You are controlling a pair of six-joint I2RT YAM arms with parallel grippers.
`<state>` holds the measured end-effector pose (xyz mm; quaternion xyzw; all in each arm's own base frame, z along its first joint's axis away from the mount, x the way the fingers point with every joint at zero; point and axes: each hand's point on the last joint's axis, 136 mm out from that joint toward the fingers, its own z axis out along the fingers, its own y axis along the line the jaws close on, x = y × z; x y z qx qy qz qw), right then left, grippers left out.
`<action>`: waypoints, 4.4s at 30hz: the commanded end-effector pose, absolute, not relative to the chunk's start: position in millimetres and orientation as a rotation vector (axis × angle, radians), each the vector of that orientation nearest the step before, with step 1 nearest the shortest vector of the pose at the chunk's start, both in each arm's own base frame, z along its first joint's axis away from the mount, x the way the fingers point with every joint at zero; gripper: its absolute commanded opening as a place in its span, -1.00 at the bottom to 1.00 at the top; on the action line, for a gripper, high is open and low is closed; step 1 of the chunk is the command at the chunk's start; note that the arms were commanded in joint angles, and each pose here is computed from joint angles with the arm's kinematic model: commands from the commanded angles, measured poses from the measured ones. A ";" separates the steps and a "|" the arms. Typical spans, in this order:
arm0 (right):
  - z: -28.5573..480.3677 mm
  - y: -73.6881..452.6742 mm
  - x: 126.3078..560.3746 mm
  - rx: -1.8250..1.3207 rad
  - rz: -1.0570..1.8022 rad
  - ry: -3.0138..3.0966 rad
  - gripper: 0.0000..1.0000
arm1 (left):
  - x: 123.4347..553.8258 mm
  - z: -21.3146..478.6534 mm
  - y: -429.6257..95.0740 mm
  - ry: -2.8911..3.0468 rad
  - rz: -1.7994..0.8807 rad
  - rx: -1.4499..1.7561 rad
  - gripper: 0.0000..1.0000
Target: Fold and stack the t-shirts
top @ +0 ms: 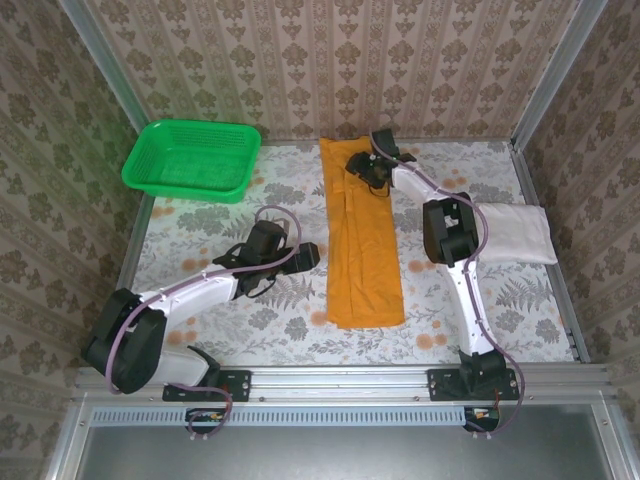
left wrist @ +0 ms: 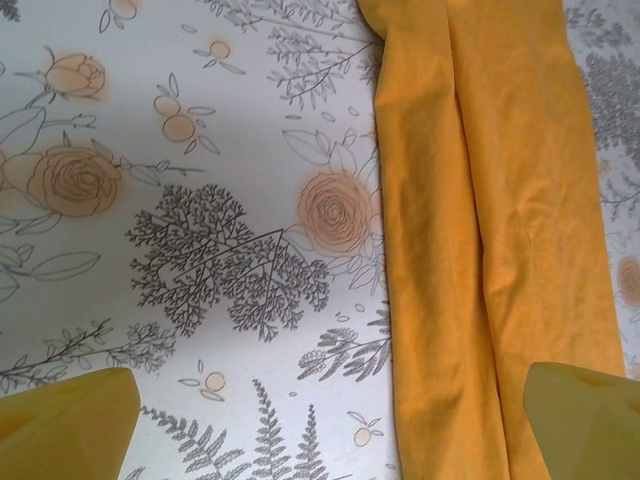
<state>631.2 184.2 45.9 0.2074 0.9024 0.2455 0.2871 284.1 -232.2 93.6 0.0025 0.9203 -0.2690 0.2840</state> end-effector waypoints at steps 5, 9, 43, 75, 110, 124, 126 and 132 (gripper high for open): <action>68.9 179.8 631.5 0.281 0.648 2.405 0.34 | 294.5 108.4 -242.9 2.383 -0.777 0.063 1.00; 108.8 185.7 614.2 0.070 0.590 2.313 0.58 | 295.5 112.5 -242.6 2.386 -0.749 0.223 1.00; 93.9 228.2 185.2 -1.737 0.185 1.943 0.53 | 182.5 157.5 -198.2 1.755 -0.596 1.398 1.00; 32.7 228.5 177.0 -1.976 0.050 2.011 -1.00 | 178.1 152.5 -199.4 1.730 -0.605 1.425 0.99; 125.3 212.6 406.1 -1.928 -0.024 1.966 -1.00 | 180.3 149.3 -207.6 1.695 -0.660 1.449 1.00; 114.8 202.7 470.9 -1.833 -0.094 2.027 -1.00 | 184.7 148.6 -208.3 1.737 -0.722 1.399 0.99; 112.2 201.4 476.0 -1.827 -0.099 2.032 -1.00 | 185.8 148.8 -207.2 1.739 -0.721 1.393 1.00; 99.9 201.0 487.6 -1.819 -0.099 2.040 -1.00 | 186.7 149.1 -206.2 1.742 -0.719 1.387 1.00</action>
